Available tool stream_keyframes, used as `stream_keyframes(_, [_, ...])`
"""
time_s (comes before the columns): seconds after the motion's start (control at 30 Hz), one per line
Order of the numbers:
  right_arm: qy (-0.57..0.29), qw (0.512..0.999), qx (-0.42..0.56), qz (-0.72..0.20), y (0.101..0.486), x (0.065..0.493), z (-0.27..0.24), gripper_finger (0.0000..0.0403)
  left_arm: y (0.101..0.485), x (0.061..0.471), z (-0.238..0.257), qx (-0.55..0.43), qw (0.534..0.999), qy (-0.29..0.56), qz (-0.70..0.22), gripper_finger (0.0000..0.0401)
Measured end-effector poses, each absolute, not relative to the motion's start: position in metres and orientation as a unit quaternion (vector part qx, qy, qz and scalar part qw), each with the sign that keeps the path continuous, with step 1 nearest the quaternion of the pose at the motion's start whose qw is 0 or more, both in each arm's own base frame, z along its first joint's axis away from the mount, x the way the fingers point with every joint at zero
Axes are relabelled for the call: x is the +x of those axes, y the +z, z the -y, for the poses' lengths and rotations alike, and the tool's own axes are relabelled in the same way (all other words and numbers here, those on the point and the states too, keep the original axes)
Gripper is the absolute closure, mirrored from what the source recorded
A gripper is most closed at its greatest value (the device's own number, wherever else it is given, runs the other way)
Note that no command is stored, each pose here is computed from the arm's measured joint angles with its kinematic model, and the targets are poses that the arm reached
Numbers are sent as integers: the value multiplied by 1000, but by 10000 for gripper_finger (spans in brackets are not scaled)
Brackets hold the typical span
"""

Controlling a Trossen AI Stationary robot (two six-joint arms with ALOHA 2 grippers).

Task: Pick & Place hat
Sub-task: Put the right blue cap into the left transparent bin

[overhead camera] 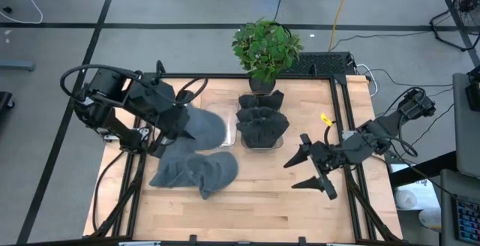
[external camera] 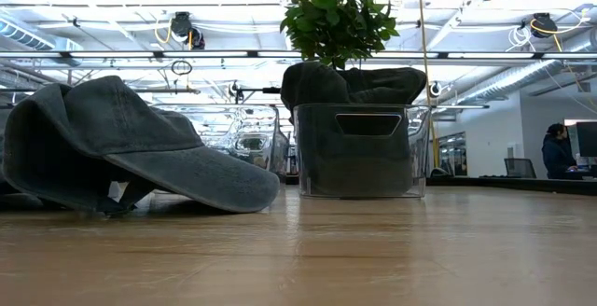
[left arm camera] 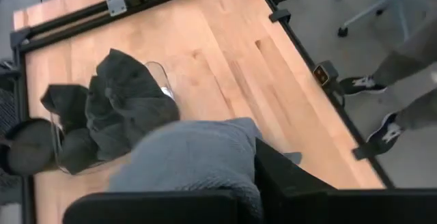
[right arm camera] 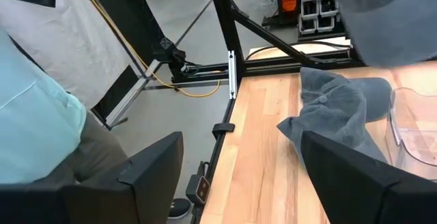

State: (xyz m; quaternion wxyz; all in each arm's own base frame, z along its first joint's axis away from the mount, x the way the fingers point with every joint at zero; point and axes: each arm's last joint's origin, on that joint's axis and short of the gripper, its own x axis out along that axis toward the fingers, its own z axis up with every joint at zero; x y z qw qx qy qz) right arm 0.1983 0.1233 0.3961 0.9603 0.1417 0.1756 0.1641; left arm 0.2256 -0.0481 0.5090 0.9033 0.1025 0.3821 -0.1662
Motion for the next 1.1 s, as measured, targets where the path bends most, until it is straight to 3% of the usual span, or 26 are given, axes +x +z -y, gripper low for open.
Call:
stream_keyframes(0.23, [154,961,130,-189,393,198,-122,120,505,232,36,162,894,-172,-381,389])
stream_keyframes(0.4, [95,967,107,-213,363,200,-118,121,495,241,24,136,888,-174,-403,389])
stream_keyframes(0.67, [111,984,124,-65,296,175,-98,122,490,244,16,118,886,-178,-412,389])
stream_keyframes(0.9, [114,976,183,-34,227,140,-76,133,486,251,7,127,883,-164,-420,389])
stream_keyframes(1.1, [124,967,224,14,193,122,-65,136,480,262,-3,123,880,-153,-433,389])
